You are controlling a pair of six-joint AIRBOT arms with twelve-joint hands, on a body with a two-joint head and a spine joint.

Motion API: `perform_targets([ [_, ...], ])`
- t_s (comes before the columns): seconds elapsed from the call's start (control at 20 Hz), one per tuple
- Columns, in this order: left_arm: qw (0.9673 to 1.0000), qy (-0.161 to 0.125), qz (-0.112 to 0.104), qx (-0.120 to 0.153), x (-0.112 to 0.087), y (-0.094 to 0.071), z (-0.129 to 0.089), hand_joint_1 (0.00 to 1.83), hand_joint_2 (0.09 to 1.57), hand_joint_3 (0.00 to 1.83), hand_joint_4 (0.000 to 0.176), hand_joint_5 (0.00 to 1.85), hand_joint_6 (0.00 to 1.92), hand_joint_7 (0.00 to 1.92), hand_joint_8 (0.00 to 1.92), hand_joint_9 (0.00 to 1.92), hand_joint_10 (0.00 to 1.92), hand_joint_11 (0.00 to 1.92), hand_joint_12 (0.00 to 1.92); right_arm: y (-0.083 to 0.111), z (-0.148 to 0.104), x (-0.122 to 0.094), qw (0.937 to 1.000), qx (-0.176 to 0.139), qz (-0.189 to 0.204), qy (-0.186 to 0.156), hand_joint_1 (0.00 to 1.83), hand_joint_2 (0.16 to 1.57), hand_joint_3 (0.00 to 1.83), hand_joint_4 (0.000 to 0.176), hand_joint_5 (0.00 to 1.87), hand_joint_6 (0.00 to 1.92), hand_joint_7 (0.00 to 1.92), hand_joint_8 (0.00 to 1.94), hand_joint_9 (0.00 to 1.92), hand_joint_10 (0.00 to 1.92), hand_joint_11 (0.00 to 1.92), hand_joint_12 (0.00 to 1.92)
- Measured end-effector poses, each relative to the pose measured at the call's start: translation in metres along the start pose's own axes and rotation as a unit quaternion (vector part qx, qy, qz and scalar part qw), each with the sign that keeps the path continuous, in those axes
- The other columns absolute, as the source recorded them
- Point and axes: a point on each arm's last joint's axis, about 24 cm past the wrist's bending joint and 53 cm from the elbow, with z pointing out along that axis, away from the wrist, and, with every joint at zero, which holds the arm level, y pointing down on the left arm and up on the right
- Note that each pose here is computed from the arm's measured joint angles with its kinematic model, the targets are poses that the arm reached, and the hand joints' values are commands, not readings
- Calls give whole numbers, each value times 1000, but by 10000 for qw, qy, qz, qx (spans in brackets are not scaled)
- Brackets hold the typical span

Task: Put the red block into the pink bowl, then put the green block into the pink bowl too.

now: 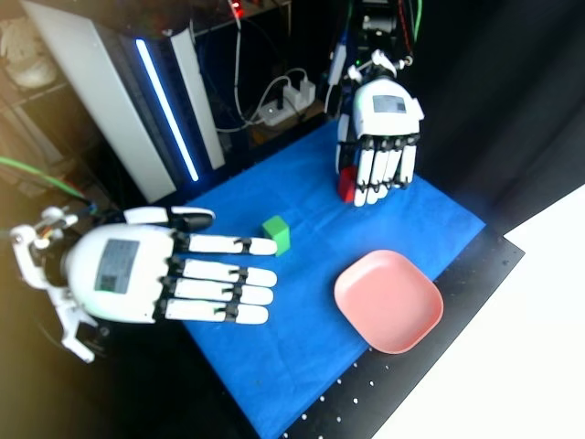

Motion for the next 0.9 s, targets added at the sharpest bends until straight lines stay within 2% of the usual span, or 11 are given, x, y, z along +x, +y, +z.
perform_targets([
  [0.05, 10000, -1, -7, 2, 0, 0, 0, 1058, 1000, 2, 0, 975, 24, 1089, 31, 1103, 188, 657, 1321, 0, 0, 0, 10000, 0, 0, 0, 410, 1030, 0, 135, 268, 1, 194, 1, 145, 4, 0, 576],
  [0.1, 10000, -3, -18, 2, 0, -1, 0, 1090, 1033, 23, 17, 1081, 613, 1137, 19, 1134, 184, 685, 1286, 0, 0, 0, 10000, 0, 0, 0, 409, 1027, 0, 132, 271, 2, 199, 2, 154, 6, 0, 592],
  [0.2, 10000, -2, -30, -4, 0, 0, 0, 1111, 1083, 2, 0, 1038, 872, 1228, 20, 1142, 318, 711, 1432, 0, 1, 1, 10000, -4, 12, 7, 429, 1025, 0, 136, 276, 1, 203, 3, 168, 2, 0, 597],
  [0.25, 10000, -1, -32, -6, 1, 0, 0, 1221, 1067, 1, 0, 1052, 761, 1162, 673, 1113, 477, 732, 1491, 0, 1, 2, 10000, -6, 12, 11, 429, 1026, 0, 136, 279, 1, 204, 2, 173, 3, 0, 611],
  [0.3, 10000, 2, -32, -4, 1, 0, 0, 1244, 1061, 1, 0, 1095, 679, 1125, 859, 1083, 628, 736, 1539, 0, 1, 2, 10000, -7, 14, 7, 449, 1028, 0, 130, 290, 2, 209, 2, 171, 1, 0, 590],
  [0.35, 10000, 7, -56, 2, 2, -1, 1, 1259, 1050, 0, 0, 1137, 589, 1138, 887, 1080, 726, 752, 1578, 0, 1, 1, 10000, -5, 12, 4, 452, 1037, 4, 122, 285, 0, 207, 0, 165, 0, 0, 586],
  [0.55, 10000, -24, -56, 5, 1, -1, 1, 1276, 1047, 0, 0, 1130, 566, 1158, 887, 1087, 801, 831, 1522, -1, 1, 1, 10000, -1, -4, 3, 427, 1033, 0, 146, 272, 0, 212, 0, 178, 3, 0, 638],
  [0.6, 10000, -23, -80, 25, 1, -2, 1, 1284, 1038, 0, 0, 1187, 451, 1164, 894, 1105, 865, 900, 1524, -1, 1, 0, 10000, 6, 2, -8, 426, 1036, 0, 137, 278, 3, 213, 1, 184, 5, 0, 640],
  [0.7, 9999, -21, -110, 100, -1, -4, 0, 1301, 1003, 0, 0, 1285, 269, 1265, 711, 1201, 742, 986, 1376, -1, 1, 0, 10000, 5, 6, -11, 436, 1041, 0, 144, 274, 0, 213, 0, 184, 2, 0, 658],
  [0.75, 9998, -56, -89, 158, -8, -6, 0, 1304, 993, 0, 0, 1324, 193, 1299, 648, 1250, 666, 1016, 1334, -1, 1, 1, 10000, -2, -1, 1, 439, 1044, 2, 139, 274, 0, 212, 0, 181, 1, 0, 662],
  [0.9, 9987, -409, 99, 274, -40, -11, 3, 1312, 991, 0, 0, 1382, 38, 1305, 672, 1387, 845, 1142, 1311, -2, 1, 0, 10000, 2, -8, -5, 399, 1043, 1, 146, 280, 1, 218, 1, 184, 3, 0, 640],
])
